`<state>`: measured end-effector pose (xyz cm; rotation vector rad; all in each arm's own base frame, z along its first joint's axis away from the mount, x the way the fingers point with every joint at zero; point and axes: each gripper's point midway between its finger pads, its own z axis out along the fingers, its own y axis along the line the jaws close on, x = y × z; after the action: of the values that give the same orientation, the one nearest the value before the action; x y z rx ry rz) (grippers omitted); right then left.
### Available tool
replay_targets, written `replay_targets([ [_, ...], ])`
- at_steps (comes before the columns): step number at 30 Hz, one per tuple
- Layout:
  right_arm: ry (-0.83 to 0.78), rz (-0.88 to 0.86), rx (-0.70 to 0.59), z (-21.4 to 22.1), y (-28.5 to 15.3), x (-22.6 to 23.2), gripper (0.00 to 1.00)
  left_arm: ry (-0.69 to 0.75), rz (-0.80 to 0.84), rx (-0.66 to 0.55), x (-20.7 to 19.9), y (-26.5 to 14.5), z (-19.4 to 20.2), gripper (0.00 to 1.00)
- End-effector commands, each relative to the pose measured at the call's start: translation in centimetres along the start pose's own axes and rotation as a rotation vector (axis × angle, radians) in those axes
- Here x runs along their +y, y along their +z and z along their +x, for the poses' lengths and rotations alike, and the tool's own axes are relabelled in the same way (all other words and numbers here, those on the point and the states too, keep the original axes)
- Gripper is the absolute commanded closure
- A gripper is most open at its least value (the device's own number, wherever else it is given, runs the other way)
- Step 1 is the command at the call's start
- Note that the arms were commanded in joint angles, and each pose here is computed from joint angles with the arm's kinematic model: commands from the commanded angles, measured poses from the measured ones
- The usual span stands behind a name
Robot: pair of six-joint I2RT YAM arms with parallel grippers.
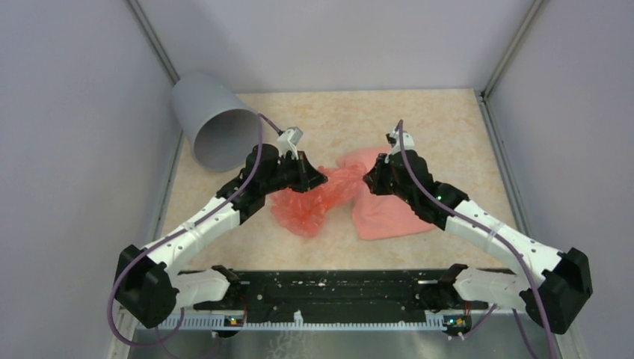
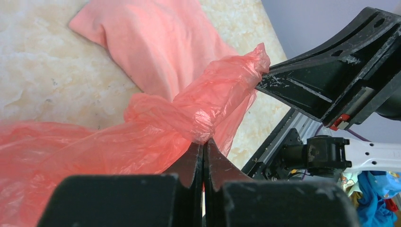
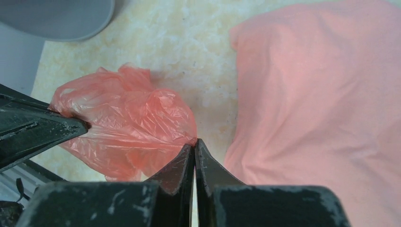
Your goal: Put the trash bags into the trash bin
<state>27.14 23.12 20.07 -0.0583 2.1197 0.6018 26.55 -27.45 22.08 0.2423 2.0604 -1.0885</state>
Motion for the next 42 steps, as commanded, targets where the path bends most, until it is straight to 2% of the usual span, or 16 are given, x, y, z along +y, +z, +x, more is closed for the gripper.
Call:
replay_targets([
  [1,0.005,0.026,-0.102,-3.0,-2.0,-0.9,1.0,0.068,0.068,-0.061,-2.6,-0.7,-2.8,1.0],
  [5,-0.018,0.108,-0.147,-5.9,-4.1,-2.7,1.0,0.086,0.181,-0.05,-5.3,-1.1,-3.7,0.98],
  [9,-0.065,0.115,-0.177,-8.5,-6.3,-2.9,1.0,0.107,0.364,-0.055,-9.4,-1.7,-5.3,0.87],
  [12,-0.096,0.07,-0.182,-9.8,-7.5,-1.6,1.0,0.113,0.405,-0.05,-10.5,-1.7,-6.0,0.81],
  [15,-0.111,0.027,-0.167,-10.1,-8.1,-0.6,1.0,0.106,0.384,-0.05,-10.2,-1.3,-6.2,0.8],
  [17,-0.115,0.022,-0.174,-10.5,-8.7,-0.4,1.0,0.098,0.359,-0.044,-9.6,-0.9,-5.9,0.64],
  [20,-0.118,0.015,-0.213,-12.2,-10.3,0.1,1.0,0.093,0.352,-0.034,-9.1,-1.0,-5.3,0.52],
  [22,-0.127,-0.008,-0.237,-13.4,-11.4,0.9,1.0,0.093,0.351,-0.032,-9.0,-1.1,-4.9,0.39],
  [26,-0.138,-0.122,-0.231,-14.5,-12.2,4.0,1.0,0.107,0.327,-0.052,-8.8,-1.8,-5.2,0.33],
  [30,-0.164,-0.226,-0.16,-11.9,-9.7,8.7,1.0,0.082,0.135,-0.083,-5.5,-2.2,-5.6,0.28],
  [34,-0.155,-0.285,-0.046,-7.4,-4.7,11.5,1.0,-0.004,-0.067,-0.089,-0.3,-3.2,-4.9,0.29],
  [37,-0.121,-0.301,0.008,-4.9,-2.1,11.8,1.0,-0.053,-0.095,-0.096,1.8,-4.3,-4.1,0.32],
  [42,-0.071,-0.351,0.108,-0.7,0.6,12.2,1.0,-0.077,-0.099,-0.055,3.0,-4.6,-2.0,0.32],
])
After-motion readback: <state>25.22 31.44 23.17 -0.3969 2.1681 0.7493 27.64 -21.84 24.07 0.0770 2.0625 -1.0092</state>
